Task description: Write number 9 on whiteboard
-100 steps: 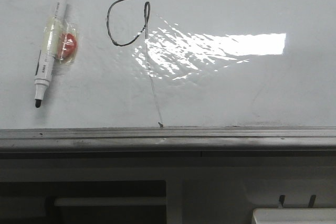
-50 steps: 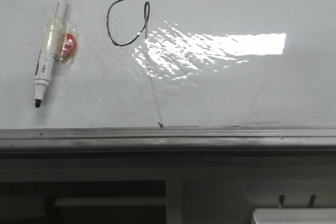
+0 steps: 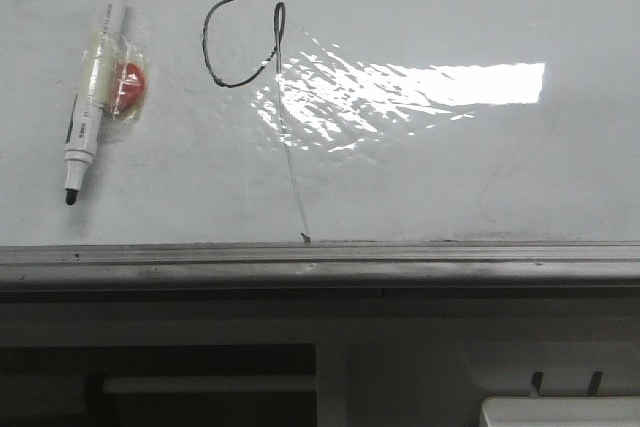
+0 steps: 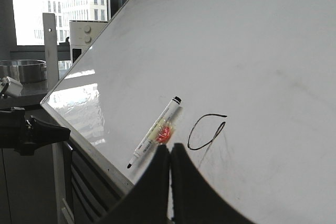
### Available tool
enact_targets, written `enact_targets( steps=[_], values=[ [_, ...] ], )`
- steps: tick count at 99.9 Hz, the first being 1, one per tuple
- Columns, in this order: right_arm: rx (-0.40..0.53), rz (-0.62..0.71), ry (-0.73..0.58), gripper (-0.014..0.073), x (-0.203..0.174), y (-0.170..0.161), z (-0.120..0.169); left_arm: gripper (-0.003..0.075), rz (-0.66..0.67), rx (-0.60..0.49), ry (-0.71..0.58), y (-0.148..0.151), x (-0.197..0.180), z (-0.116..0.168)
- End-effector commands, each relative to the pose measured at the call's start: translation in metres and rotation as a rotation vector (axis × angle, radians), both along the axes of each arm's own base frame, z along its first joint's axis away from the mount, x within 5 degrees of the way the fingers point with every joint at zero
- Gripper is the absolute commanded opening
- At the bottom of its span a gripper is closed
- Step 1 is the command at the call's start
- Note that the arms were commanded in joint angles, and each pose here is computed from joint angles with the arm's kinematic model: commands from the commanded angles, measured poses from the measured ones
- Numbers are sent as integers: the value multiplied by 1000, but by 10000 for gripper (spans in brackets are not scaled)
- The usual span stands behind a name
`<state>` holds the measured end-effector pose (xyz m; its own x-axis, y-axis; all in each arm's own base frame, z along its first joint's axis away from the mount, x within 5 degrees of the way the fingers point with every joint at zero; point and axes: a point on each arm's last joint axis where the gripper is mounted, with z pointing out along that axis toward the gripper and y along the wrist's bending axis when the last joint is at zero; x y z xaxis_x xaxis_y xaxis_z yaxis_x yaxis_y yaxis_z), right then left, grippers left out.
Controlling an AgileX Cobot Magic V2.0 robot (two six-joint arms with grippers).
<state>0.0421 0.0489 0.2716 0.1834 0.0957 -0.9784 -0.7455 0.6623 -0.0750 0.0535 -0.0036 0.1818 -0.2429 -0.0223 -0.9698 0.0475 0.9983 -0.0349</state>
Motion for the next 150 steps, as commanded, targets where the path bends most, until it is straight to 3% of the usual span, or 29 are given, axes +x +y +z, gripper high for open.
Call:
enact_targets(
  steps=[1,73,94,118,137,150],
  values=[
    [64,1,-83,-71,-2,-2,16,-20,5,-16,-37,0,0,-8],
    [62,-61,-103,-71,2,-2,2,-20,5,-16,-37,0,0,-8],
    [260,-232,-344,-71,1,-16,-17,-20,5,-16,-37,0,0,-8],
    [231,-479,-399,-71,6,-28,-16,-20,5,-16,-37,0,0,-8],
    [229,-694,-342,-71,13,-40,-20,-20,5,-16,-37,0,0,-8],
    [190,-814,-135,-71,19,-48,-37,-20,5,-16,-37,0,0,-8]
  ],
)
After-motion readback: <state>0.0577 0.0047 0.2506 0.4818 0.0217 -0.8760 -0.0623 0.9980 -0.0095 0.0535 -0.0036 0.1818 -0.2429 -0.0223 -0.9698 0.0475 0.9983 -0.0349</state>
